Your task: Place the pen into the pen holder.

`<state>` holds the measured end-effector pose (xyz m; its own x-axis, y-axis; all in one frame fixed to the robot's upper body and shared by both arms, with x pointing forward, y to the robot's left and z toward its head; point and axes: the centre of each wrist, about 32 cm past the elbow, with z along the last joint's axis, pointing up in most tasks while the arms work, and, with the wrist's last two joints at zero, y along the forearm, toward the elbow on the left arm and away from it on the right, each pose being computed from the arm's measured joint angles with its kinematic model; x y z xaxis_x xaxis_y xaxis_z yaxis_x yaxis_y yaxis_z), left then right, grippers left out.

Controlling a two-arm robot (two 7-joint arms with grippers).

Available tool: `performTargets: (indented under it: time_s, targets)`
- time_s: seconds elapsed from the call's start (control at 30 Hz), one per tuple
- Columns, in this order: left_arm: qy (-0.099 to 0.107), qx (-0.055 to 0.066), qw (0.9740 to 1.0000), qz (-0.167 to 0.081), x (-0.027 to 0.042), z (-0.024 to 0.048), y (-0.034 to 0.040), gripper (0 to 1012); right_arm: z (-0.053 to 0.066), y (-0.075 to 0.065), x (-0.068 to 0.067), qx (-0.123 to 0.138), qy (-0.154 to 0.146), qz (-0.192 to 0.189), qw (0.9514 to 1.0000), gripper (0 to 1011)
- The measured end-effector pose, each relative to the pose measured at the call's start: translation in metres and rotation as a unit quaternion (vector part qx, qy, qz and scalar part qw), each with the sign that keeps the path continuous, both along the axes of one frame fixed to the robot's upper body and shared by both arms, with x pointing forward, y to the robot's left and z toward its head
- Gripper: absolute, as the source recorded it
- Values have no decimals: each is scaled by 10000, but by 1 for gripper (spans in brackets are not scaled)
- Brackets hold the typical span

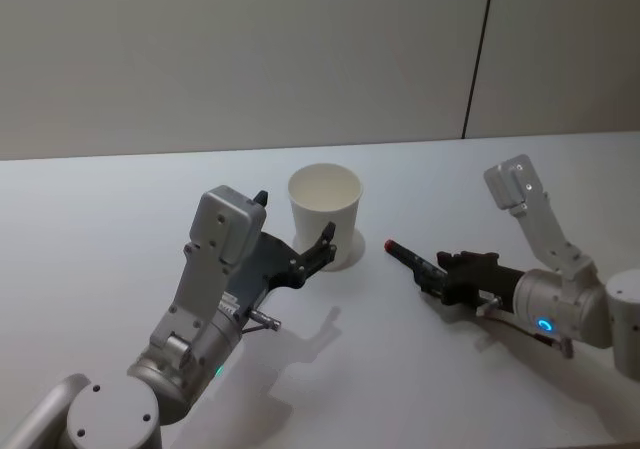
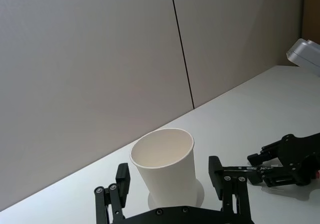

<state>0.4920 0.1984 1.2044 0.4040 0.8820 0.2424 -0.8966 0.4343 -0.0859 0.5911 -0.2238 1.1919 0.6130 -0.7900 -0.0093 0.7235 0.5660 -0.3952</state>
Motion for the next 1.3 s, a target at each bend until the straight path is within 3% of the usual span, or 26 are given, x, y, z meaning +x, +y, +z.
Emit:
performTargets:
  time_s: [0.73,0.97,1.07,1.3]
  targets:
    - [0,0,10000,0,0,0,0,1004,-2,70,-54,-38,-64,134,9999,327]
    - [0,0,10000,0,0,0,0,1004,38,110,-105,-63,-106,171,9998,284]
    - [0,0,10000,0,0,0,0,1004,52,120,-120,-69,-113,169,9998,187]
    - [0,0,10000,0,0,0,0,1004,99,134,-154,-67,-216,138,9996,172]
